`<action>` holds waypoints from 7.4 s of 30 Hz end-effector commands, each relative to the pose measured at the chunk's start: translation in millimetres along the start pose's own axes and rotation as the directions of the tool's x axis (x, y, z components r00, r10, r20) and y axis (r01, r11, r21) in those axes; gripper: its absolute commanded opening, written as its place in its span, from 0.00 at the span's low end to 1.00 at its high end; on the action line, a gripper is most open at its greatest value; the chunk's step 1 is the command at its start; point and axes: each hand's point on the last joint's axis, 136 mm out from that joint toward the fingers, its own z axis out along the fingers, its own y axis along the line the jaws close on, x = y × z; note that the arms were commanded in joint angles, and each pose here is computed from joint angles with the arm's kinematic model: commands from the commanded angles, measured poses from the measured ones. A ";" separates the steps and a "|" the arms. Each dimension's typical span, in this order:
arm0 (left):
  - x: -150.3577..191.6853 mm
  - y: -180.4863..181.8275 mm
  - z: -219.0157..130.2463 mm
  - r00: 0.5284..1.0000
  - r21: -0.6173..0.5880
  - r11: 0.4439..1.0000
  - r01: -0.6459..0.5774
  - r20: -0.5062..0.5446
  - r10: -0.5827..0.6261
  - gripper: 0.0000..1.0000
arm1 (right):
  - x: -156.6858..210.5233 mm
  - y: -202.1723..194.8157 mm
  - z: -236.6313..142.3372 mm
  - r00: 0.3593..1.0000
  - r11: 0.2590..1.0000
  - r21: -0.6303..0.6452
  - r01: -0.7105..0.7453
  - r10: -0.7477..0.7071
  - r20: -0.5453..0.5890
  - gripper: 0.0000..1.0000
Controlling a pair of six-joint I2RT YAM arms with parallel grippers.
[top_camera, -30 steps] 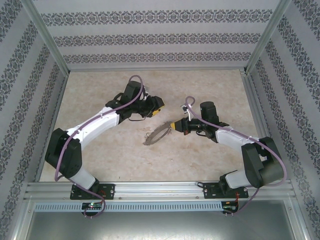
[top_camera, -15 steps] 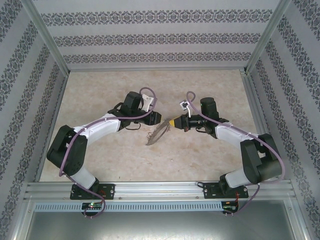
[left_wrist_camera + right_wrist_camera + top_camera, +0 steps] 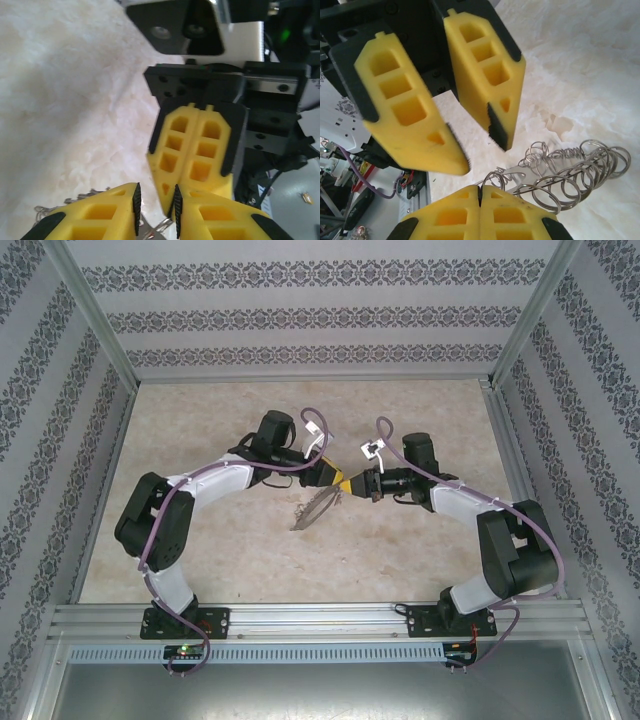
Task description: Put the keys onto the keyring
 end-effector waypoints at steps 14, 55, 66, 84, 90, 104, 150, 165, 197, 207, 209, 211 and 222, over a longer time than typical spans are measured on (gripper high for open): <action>14.3 4.6 -8.9 0.997 0.071 0.997 -0.038 -0.064 0.043 0.29 | -16.4 6.8 -7.1 0.998 0.997 -0.045 0.060 -0.059 0.022 0.00; 16.0 -6.3 3.3 0.994 0.205 0.979 -0.022 -0.098 0.043 0.25 | -22.2 8.0 -6.4 0.997 0.996 -0.052 0.071 -0.071 0.017 0.00; 9.9 -16.4 3.1 0.995 0.235 0.971 -0.033 -0.089 0.056 0.14 | -23.4 3.7 -6.7 0.997 0.997 -0.039 0.070 -0.069 0.020 0.00; 10.5 -19.8 12.1 0.993 0.253 0.967 -0.021 -0.108 0.050 0.00 | -25.3 5.1 -7.9 0.997 0.997 -0.030 0.072 -0.071 0.023 0.00; 7.7 -17.1 11.0 0.994 0.212 0.976 -0.043 -0.088 0.063 0.00 | -33.3 12.5 -22.2 0.993 0.996 0.023 0.090 -0.092 0.075 0.34; -14.0 -15.2 3.3 0.995 0.105 0.989 -0.100 0.034 0.097 0.00 | 0.4 3.9 -38.0 0.984 0.981 0.195 -0.024 -0.010 0.175 0.38; -17.1 -9.4 5.6 0.994 0.096 0.993 -0.061 0.093 0.052 0.00 | -3.8 5.3 5.2 0.991 0.995 0.099 -0.016 0.002 0.135 0.00; -18.0 -6.2 7.1 0.994 0.087 0.994 -0.059 0.100 0.050 0.00 | -13.9 11.6 -46.4 0.974 0.989 0.148 -0.017 -0.017 0.225 0.22; -16.9 -3.1 7.3 0.994 0.073 0.996 -0.045 0.105 0.037 0.00 | -30.9 10.2 -29.4 0.976 0.989 0.145 0.011 -0.042 0.214 0.30; -17.8 -5.0 6.4 0.994 0.075 0.996 -0.049 0.104 0.041 0.00 | -28.7 5.6 -17.5 0.982 0.991 0.131 0.000 -0.025 0.189 0.30; -17.6 -5.3 6.4 0.994 0.074 0.996 -0.051 0.104 0.043 0.00 | -28.0 4.4 -15.3 0.983 0.992 0.130 -0.001 -0.023 0.183 0.30; -17.4 -4.8 6.4 0.994 0.072 0.996 -0.048 0.104 0.041 0.00 | -27.1 3.4 -12.9 0.984 0.992 0.127 -0.003 -0.020 0.179 0.30; -18.2 -5.8 5.4 0.993 0.074 0.996 -0.053 0.106 0.045 0.00 | -26.6 0.0 -9.4 0.985 0.991 0.136 -0.007 -0.017 0.172 0.27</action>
